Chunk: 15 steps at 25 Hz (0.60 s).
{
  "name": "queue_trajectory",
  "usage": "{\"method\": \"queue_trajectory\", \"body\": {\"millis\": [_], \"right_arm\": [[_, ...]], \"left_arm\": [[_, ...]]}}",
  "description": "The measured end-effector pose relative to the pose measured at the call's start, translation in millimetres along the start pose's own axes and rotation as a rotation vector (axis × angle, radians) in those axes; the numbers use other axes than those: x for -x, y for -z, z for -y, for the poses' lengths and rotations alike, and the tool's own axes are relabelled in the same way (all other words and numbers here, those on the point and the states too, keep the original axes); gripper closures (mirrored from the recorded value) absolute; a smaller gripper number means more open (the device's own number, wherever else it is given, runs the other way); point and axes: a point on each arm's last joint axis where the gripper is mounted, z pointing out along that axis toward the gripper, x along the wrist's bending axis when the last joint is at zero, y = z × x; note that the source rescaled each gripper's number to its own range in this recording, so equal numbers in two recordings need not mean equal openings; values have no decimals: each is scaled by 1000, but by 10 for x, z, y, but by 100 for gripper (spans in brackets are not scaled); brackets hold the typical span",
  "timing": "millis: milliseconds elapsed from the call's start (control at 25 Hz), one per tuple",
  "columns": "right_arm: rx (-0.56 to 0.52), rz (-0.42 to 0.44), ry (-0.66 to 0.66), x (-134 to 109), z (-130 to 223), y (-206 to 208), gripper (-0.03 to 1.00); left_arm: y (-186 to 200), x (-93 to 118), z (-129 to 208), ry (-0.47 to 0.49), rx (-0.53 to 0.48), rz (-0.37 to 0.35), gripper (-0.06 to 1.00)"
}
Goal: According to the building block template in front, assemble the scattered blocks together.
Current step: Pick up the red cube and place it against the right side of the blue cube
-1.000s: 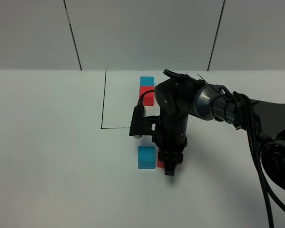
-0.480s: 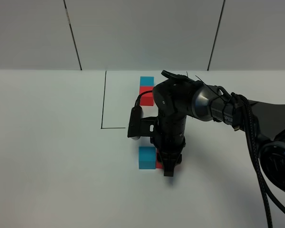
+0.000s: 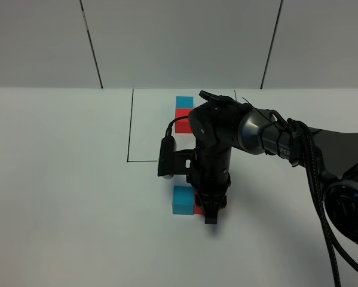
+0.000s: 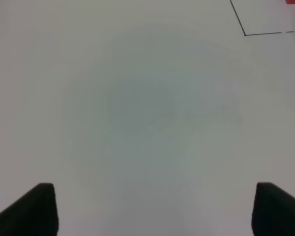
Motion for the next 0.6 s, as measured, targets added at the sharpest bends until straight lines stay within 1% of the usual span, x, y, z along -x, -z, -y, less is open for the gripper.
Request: {"method": "queue_trajectory", "body": {"millis": [600], "right_arm": [[0,1,2,2,0,2,95]], "left_arm": [[0,0,0,0,0,0,6]]}}
